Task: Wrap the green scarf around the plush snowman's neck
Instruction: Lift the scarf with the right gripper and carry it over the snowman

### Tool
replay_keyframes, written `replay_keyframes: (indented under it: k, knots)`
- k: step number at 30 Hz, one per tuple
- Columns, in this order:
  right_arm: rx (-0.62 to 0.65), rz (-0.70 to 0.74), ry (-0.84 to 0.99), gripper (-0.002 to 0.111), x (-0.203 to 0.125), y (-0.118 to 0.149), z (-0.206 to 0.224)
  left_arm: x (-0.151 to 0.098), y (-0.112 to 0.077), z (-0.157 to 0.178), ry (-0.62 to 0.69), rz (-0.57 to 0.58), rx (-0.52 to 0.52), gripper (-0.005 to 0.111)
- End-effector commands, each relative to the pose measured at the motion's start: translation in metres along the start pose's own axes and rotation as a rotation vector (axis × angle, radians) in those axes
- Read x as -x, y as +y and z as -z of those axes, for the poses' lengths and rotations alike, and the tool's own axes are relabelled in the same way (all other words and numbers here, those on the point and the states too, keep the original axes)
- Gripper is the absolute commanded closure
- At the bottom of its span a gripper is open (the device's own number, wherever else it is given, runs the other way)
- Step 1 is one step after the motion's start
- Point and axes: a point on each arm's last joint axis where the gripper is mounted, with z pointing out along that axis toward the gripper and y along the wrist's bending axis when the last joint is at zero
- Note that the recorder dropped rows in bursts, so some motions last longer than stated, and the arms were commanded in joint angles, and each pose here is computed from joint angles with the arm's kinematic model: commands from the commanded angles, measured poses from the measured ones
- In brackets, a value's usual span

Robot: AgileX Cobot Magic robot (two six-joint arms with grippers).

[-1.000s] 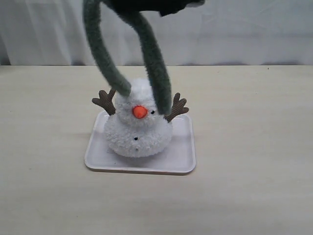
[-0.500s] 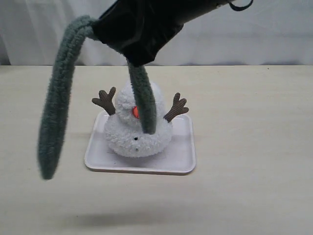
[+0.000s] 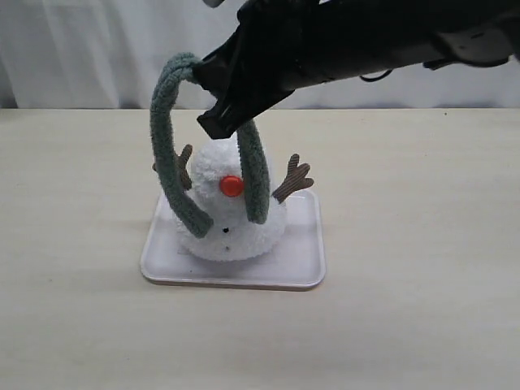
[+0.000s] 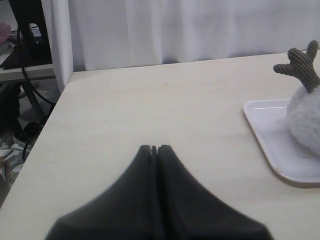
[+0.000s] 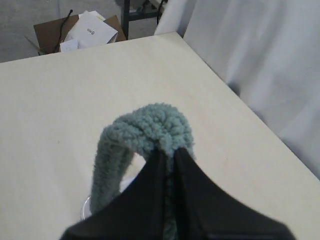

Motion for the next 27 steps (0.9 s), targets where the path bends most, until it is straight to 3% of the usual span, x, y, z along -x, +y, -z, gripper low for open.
replay_keyframes:
  k: [1,11,27]
  knots:
    - [-0.020,-0.015,0.032,0.104,-0.014,-0.004,-0.025,0.000,0.000,0.000,-0.012,0.003,-0.006,0.107]
    - [-0.178,-0.013,-0.039,0.104,-0.019,-0.020,-0.046,0.000,0.000,0.000,-0.012,0.003,-0.006,0.107]
    - [-0.206,0.035,-0.019,0.104,-0.024,-0.029,-0.044,0.000,0.000,0.000,-0.012,0.003,-0.006,0.107]
